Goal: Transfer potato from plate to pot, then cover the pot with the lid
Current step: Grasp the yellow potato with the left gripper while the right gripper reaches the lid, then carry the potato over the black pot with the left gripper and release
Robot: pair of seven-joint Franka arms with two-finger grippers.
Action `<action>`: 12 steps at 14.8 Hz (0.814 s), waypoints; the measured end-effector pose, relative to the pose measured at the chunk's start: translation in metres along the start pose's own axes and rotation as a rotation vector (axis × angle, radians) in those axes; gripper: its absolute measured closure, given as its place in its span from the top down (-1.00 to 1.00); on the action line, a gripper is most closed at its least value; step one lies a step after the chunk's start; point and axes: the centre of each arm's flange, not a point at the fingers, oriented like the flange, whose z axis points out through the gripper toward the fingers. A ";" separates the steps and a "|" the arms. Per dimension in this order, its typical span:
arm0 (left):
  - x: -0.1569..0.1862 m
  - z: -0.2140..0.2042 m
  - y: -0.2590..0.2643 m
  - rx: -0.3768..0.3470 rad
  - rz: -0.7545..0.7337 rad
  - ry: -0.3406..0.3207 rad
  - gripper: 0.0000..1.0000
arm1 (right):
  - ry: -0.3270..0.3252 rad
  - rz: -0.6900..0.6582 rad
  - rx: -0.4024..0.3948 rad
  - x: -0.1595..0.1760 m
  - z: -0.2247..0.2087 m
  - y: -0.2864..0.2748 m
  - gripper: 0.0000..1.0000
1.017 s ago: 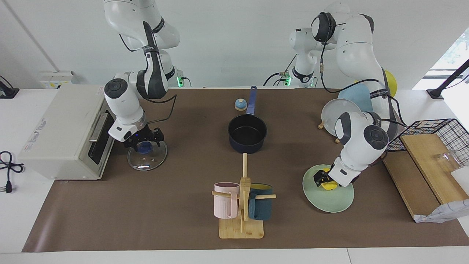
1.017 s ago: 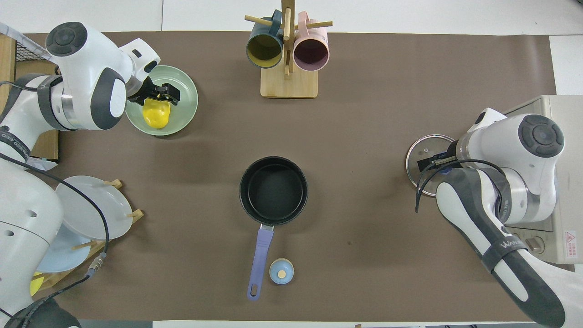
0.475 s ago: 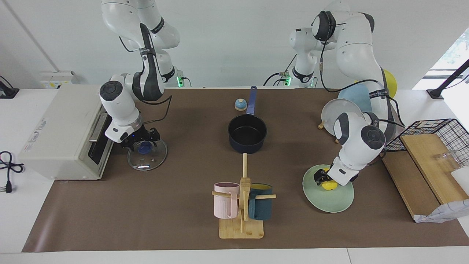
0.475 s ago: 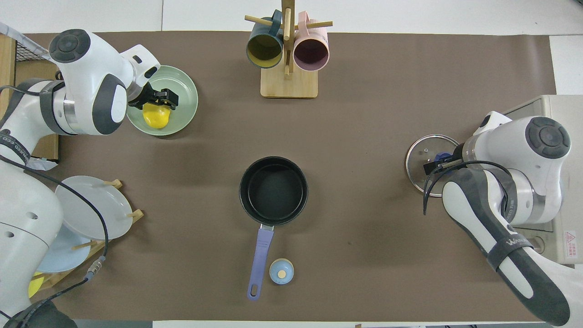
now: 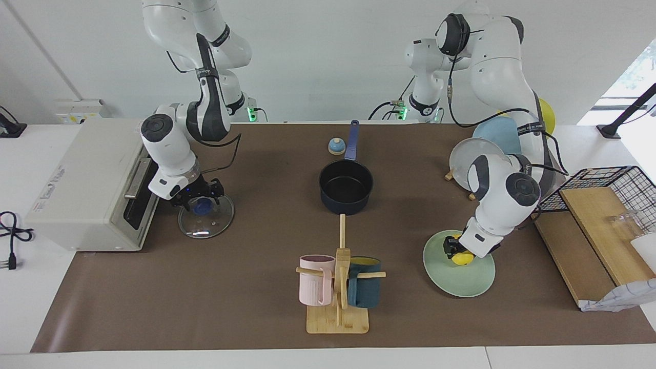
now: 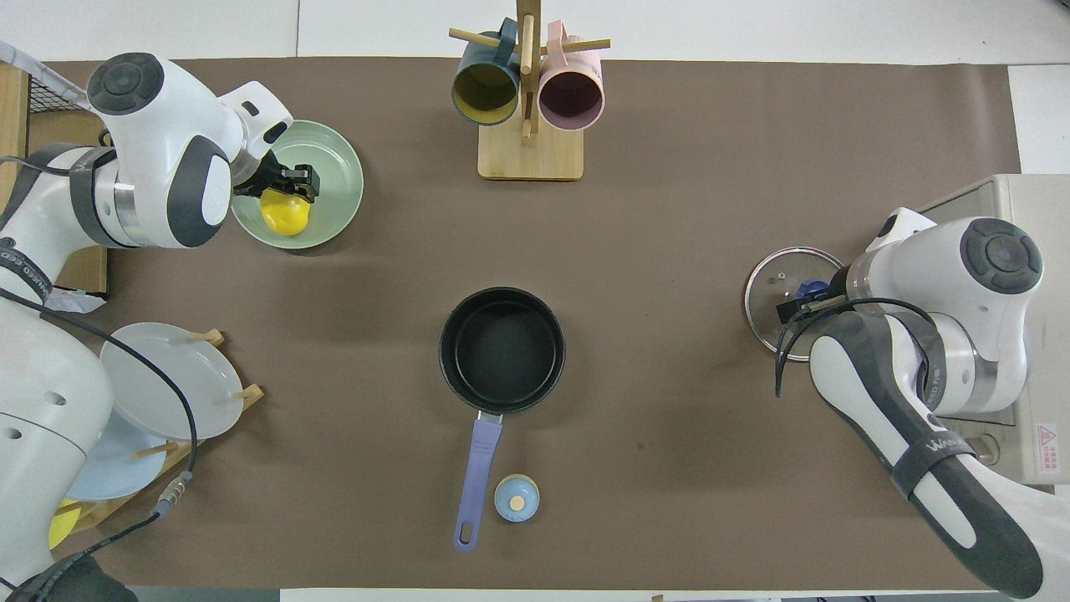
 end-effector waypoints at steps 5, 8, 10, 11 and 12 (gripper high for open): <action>-0.051 -0.156 0.079 0.001 -0.065 -0.011 0.31 | 0.000 -0.021 0.000 -0.002 0.000 0.006 0.35; -0.107 -0.179 0.160 0.014 -0.103 -0.034 0.31 | 0.000 -0.021 0.000 -0.002 0.000 0.006 0.30; -0.139 -0.159 0.212 0.011 -0.103 -0.022 0.31 | -0.011 -0.022 0.003 -0.002 0.000 0.006 0.30; -0.153 -0.144 0.233 0.003 -0.102 -0.005 0.31 | -0.029 -0.024 0.008 -0.002 -0.003 0.004 0.30; -0.166 -0.128 0.250 -0.006 -0.100 0.009 0.31 | -0.048 -0.028 0.013 0.001 -0.009 0.003 0.30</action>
